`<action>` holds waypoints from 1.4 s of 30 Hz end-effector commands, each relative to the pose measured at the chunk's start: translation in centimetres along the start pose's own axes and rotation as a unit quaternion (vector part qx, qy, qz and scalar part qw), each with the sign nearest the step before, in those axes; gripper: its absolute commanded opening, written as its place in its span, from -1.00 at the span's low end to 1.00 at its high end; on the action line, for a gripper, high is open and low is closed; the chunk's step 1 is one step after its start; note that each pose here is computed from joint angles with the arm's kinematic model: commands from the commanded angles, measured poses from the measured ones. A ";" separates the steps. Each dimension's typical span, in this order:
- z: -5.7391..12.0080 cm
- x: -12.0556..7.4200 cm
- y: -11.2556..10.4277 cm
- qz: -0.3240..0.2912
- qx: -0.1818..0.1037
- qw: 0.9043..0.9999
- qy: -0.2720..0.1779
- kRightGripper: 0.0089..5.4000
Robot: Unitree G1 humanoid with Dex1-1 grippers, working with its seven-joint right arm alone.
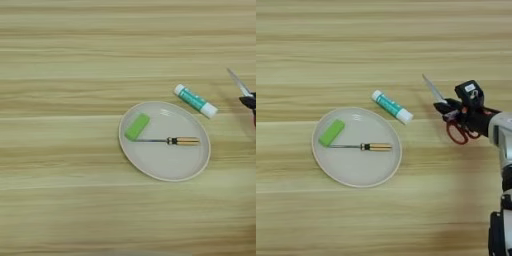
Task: Move the objects on the table
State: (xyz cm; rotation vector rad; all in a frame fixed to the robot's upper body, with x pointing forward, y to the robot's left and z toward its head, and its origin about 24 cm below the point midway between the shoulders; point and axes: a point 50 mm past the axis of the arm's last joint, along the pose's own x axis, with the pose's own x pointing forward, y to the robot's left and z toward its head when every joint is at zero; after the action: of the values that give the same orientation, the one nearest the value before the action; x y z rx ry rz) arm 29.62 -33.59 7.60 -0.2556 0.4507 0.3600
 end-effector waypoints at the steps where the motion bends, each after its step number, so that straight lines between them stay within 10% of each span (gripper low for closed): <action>1: 2.3 -0.6 -1.2 -0.029 -0.031 0.998 -0.035 -0.75; 37: -0.7 0.0 -0.5 -0.021 -0.011 1.000 0.000 -0.75; 42: -0.7 0.1 -0.4 -0.020 -0.010 1.000 0.000 -0.49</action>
State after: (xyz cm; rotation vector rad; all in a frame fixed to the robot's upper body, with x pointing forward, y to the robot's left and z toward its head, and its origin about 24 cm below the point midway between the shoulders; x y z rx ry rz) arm 28.21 -33.46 3.87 -0.2086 0.5391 0.3605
